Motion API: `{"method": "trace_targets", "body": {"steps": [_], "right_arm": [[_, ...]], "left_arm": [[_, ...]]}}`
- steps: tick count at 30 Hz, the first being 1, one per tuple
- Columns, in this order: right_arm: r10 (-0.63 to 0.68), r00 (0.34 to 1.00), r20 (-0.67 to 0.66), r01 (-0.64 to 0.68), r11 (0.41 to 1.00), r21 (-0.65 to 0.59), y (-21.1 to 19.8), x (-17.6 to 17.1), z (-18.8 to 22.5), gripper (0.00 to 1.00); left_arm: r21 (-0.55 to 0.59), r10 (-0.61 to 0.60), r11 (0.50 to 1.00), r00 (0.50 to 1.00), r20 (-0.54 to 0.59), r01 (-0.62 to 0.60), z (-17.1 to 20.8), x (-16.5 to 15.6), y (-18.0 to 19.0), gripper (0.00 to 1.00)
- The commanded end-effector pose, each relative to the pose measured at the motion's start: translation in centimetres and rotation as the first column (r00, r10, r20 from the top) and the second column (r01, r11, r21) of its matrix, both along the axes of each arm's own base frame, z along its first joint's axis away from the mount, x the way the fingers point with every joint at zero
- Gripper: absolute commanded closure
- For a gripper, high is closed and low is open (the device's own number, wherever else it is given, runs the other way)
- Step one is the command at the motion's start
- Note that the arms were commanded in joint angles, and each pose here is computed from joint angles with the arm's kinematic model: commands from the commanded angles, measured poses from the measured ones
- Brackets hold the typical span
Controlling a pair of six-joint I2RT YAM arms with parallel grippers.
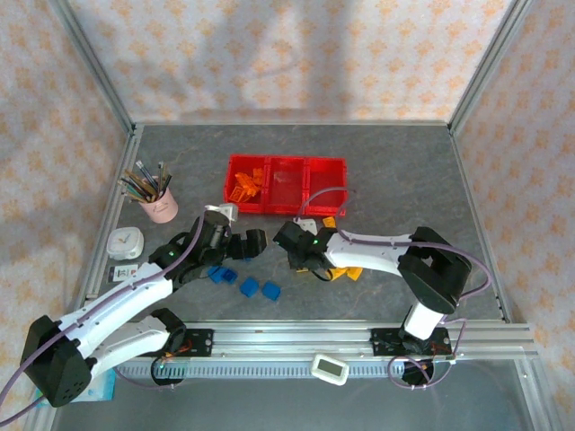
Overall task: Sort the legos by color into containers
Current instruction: Pick up the lego from the bottom-center of the table, then place the lego in the container.
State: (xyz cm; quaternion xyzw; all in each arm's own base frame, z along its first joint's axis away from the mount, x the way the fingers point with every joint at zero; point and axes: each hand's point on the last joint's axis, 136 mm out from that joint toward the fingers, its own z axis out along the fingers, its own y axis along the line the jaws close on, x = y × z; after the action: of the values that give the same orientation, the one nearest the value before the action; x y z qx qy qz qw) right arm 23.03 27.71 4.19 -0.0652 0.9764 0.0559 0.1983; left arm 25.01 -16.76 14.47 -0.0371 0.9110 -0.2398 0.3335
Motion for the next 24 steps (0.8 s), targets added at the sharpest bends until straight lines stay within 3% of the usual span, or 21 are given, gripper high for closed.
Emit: {"method": "trace_targets", "body": {"steps": [1,9,17,24], "right_arm": [[0.010,0.999,0.054,-0.010,1.000,-0.002,0.4,0.8,1.4,0.62],[0.014,0.990,0.141,-0.025,0.996,0.083,1.7,3.1,6.1,0.62],[-0.024,0.966,0.259,-0.008,0.993,0.121,2.5,10.4,10.7,0.60],[-0.043,0.950,0.311,0.013,0.995,0.097,3.7,17.0,11.1,0.59]], "left_arm": [[0.000,0.021,1.000,0.999,0.027,-0.021,0.4,0.0,0.4,0.01],[0.021,0.074,0.997,0.995,0.072,-0.076,2.0,0.8,1.4,0.01],[0.013,0.170,0.985,0.980,0.107,-0.172,4.1,3.5,2.8,0.01],[-0.016,0.238,0.971,0.963,0.128,-0.237,5.0,6.0,3.7,0.01]]}}
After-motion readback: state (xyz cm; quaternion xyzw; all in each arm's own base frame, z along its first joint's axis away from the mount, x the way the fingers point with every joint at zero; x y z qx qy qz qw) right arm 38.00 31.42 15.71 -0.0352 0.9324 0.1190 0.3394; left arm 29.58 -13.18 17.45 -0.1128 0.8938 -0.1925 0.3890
